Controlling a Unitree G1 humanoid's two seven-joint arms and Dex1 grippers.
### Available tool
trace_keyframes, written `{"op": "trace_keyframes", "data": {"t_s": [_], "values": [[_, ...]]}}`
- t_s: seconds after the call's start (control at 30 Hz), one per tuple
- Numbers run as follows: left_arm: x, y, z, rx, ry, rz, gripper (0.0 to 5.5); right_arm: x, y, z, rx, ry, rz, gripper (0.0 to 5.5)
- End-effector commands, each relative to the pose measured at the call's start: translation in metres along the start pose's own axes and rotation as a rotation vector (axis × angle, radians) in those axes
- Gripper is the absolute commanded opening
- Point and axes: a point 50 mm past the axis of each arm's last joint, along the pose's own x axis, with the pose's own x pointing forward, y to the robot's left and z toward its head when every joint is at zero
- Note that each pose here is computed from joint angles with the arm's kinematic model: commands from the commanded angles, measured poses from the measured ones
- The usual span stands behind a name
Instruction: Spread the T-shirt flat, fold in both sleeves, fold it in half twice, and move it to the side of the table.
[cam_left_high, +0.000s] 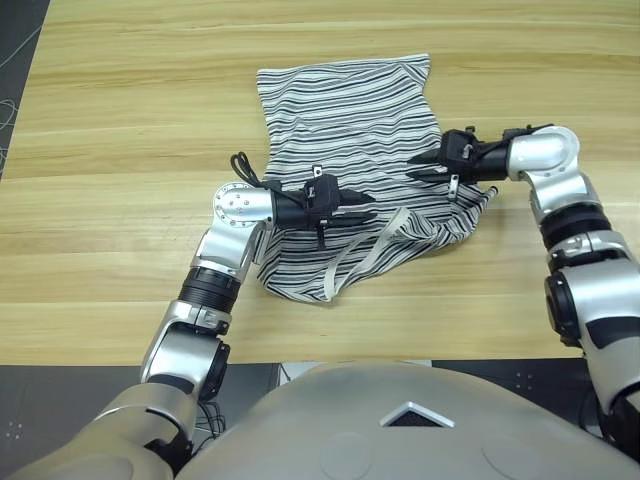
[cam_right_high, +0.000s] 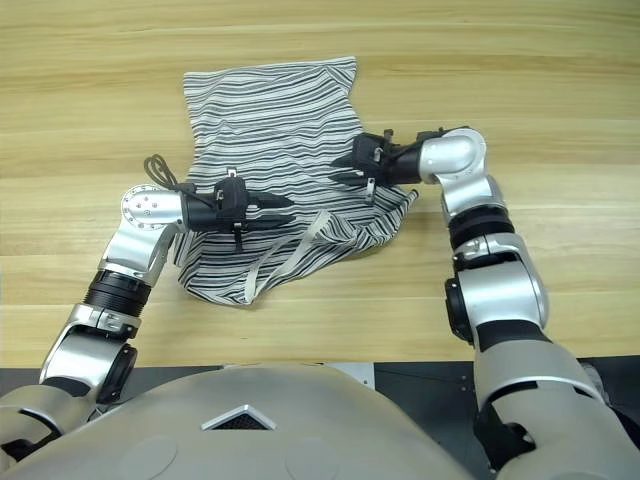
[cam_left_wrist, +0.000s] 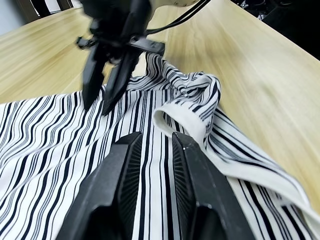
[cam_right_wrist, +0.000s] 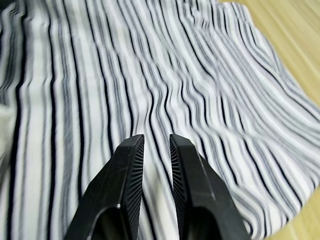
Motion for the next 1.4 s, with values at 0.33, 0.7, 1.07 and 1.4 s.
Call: {"op": "trace_keyframes", "data": {"t_s": [0.33, 0.7, 1.07, 1.4], "values": [[-0.015, 0.000, -0.039, -0.028, 0.252, 0.031, 1.11, -0.005, 0.034, -0.008, 0.041, -0.009, 0.070, 0.93], [-0.021, 0.000, -0.060, 0.020, 0.399, 0.036, 1.11, -0.024, 0.067, 0.002, 0.122, -0.066, 0.261, 0.93], [-0.027, 0.004, -0.055, 0.043, 0.379, 0.045, 1.11, -0.065, 0.077, -0.017, 0.156, 0.138, 0.369, 0.93], [-0.065, -0.026, 0.009, 0.159, 0.228, -0.059, 1.11, -0.094, 0.056, 0.023, 0.209, -0.089, 0.359, 0.93]]}}
